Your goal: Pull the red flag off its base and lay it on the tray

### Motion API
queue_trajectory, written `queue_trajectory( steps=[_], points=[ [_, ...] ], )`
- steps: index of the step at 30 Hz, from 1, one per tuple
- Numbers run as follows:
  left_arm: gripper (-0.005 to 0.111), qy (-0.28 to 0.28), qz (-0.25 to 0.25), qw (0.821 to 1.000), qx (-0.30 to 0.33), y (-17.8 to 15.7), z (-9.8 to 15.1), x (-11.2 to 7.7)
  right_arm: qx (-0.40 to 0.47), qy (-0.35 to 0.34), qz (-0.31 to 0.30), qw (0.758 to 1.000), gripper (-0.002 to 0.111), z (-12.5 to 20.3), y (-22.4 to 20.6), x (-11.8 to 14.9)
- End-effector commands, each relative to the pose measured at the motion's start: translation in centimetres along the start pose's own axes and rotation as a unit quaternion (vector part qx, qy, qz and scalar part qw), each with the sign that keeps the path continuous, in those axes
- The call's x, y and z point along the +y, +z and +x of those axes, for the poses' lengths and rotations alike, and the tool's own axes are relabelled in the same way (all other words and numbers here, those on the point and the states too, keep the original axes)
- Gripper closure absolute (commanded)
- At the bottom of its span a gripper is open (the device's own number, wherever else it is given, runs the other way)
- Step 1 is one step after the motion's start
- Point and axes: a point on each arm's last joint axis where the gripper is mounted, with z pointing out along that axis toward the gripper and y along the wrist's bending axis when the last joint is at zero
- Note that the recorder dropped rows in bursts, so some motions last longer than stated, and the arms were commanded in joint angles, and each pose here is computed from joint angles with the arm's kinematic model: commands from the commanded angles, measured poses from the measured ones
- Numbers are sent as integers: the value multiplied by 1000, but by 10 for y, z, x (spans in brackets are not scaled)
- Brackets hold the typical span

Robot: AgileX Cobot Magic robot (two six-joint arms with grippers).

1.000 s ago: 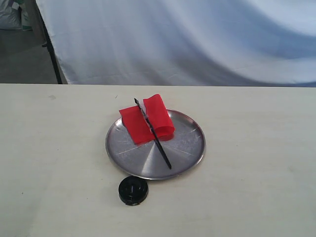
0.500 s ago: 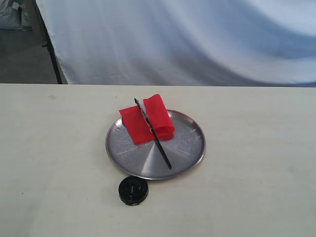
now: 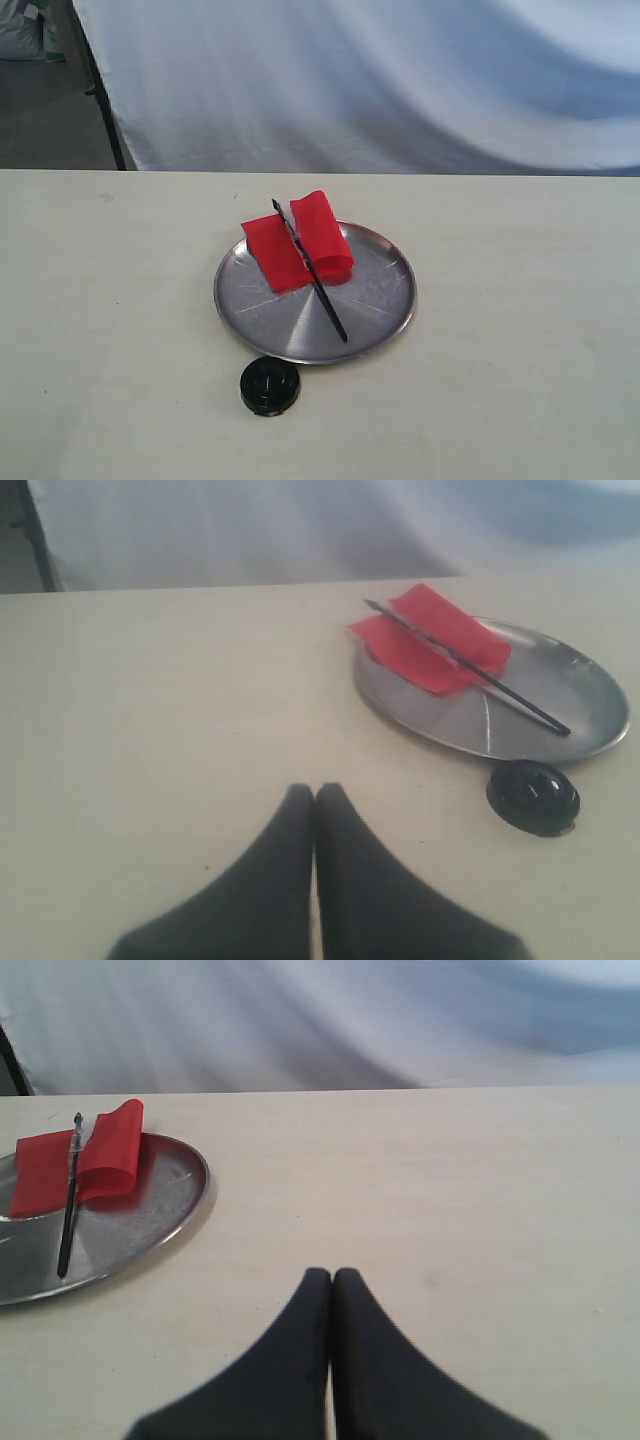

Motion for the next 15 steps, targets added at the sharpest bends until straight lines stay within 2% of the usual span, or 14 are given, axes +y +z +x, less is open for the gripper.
queue_trajectory(
  steps=[1,15],
  points=[
    [107,0,-2,1000,-3,0,1,0,-5,-5,1,1000,108,0,0,0],
    [107,-3,-12,1000,-4,0,1,2,-5,-5,1,1000,108,0,0,0]
  ],
)
